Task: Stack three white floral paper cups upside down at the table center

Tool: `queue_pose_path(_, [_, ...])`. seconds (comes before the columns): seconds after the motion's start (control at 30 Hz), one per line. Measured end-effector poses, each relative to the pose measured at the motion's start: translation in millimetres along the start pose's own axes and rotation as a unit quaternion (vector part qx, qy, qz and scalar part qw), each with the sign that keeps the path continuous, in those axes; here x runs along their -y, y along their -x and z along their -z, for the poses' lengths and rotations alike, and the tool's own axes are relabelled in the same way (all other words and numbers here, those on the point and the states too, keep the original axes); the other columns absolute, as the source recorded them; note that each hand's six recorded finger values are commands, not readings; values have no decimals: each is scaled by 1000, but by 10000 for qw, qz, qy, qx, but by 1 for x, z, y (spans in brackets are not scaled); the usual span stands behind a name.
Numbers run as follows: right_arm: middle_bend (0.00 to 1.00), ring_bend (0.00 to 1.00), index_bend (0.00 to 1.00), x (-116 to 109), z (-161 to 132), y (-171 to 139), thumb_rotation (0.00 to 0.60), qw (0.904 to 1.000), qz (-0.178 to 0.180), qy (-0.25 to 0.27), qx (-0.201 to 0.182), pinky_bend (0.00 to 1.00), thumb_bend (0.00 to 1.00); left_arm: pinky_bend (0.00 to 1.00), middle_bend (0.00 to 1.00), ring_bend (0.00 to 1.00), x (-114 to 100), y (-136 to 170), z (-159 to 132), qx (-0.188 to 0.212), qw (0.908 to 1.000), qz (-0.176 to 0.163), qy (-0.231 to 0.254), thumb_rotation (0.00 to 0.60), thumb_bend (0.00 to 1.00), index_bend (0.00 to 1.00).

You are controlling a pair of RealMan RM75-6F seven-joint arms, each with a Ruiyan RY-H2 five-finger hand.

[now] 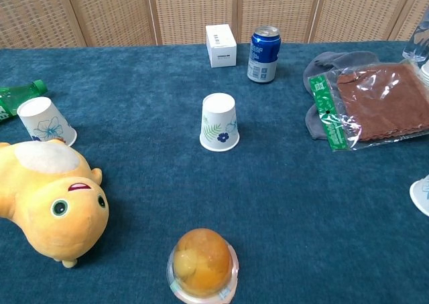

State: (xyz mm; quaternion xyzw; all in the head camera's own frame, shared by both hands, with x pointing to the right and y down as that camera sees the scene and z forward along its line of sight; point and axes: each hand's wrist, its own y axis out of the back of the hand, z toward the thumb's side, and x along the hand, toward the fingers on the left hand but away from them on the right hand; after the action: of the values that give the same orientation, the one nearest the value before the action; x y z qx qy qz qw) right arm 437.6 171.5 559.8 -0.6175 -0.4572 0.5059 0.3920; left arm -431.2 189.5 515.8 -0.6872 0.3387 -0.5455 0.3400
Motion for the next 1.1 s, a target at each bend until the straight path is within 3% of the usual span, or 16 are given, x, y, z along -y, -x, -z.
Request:
queue_pose_path(0.27, [85,0,116,-3,0,0,600,9999,73,-114,40,351,211,50,0,0,-4,-51,3,-36,9995,267,-170,600,193,0])
queue_pose_path(0.57, [84,0,118,-14,-1,0,600,9982,455,-357,178,299,213,50,0,0,6,-89,7,-237,9971,545,-468,600,194,0])
queue_pose_path(1.1, [84,0,119,-18,-5,0,600,9983,513,-253,138,298,217,56,0,0,56,-133,-10,-345,9868,1300,-907,600,194,0])
